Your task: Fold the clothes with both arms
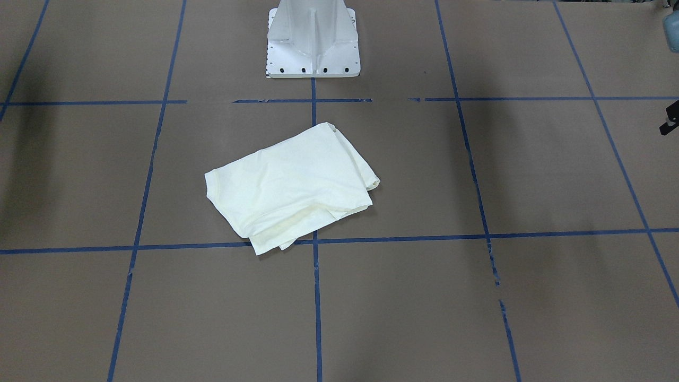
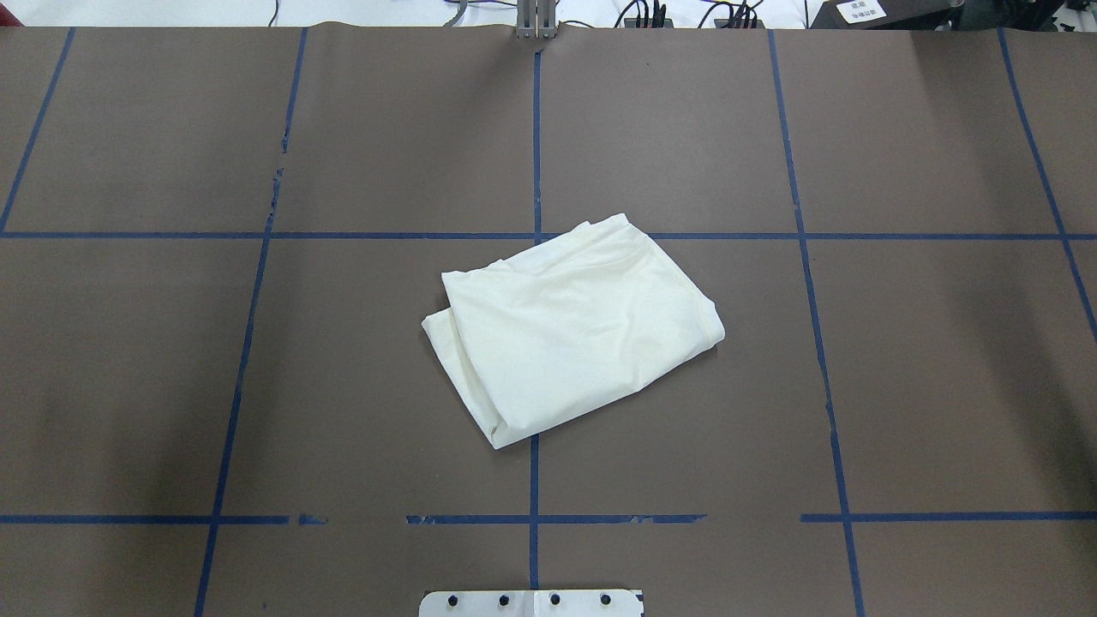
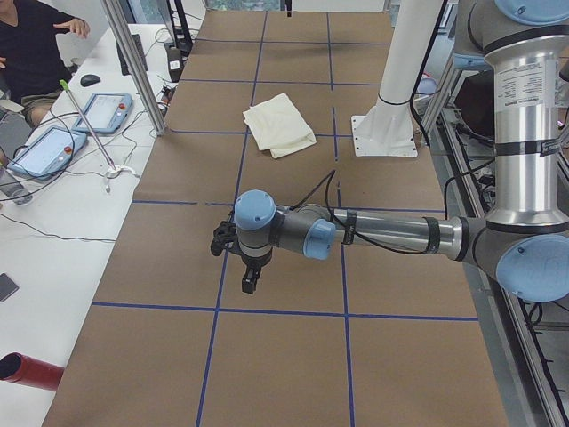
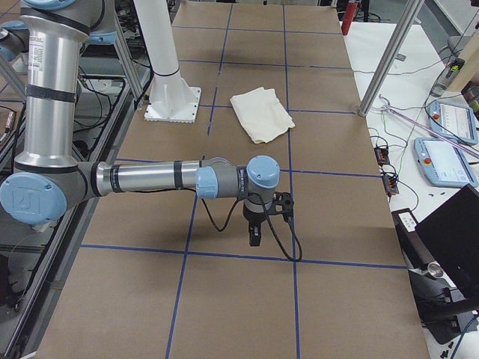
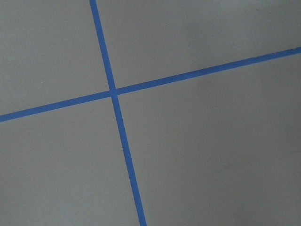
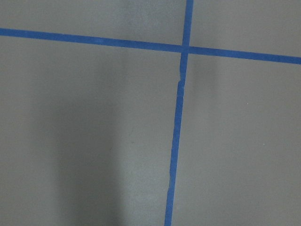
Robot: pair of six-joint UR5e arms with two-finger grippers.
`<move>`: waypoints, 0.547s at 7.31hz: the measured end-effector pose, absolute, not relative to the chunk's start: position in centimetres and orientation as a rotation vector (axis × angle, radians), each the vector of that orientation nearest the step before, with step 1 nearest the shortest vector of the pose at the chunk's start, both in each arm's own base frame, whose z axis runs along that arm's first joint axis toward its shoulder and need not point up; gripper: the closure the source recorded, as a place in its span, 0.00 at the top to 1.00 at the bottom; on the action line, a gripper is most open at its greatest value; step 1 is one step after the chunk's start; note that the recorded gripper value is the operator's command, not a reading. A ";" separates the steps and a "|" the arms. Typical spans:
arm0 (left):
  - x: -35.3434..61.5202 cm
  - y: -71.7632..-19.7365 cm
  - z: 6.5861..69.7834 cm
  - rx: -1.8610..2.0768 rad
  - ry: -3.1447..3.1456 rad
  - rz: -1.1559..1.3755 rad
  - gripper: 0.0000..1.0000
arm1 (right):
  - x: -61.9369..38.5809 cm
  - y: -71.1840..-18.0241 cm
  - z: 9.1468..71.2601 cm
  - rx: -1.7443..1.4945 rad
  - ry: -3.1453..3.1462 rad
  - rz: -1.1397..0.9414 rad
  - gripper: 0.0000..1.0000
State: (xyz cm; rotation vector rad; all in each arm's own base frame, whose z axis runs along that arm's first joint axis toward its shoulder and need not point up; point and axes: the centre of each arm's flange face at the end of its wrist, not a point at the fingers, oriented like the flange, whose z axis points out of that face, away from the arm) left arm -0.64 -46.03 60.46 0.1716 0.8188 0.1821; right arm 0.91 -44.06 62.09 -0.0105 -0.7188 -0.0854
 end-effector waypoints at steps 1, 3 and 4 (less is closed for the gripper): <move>-0.6 -46.1 60.3 0.169 0.820 0.171 1.00 | 0.9 -44.0 62.2 -0.011 -0.719 -0.086 1.00; -0.6 -46.2 60.2 0.163 0.821 0.157 1.00 | 0.9 -44.0 62.2 -0.010 -0.718 -0.086 1.00; -0.6 -46.2 60.2 0.164 0.821 0.155 1.00 | 0.9 -44.0 62.2 -0.010 -0.717 -0.086 1.00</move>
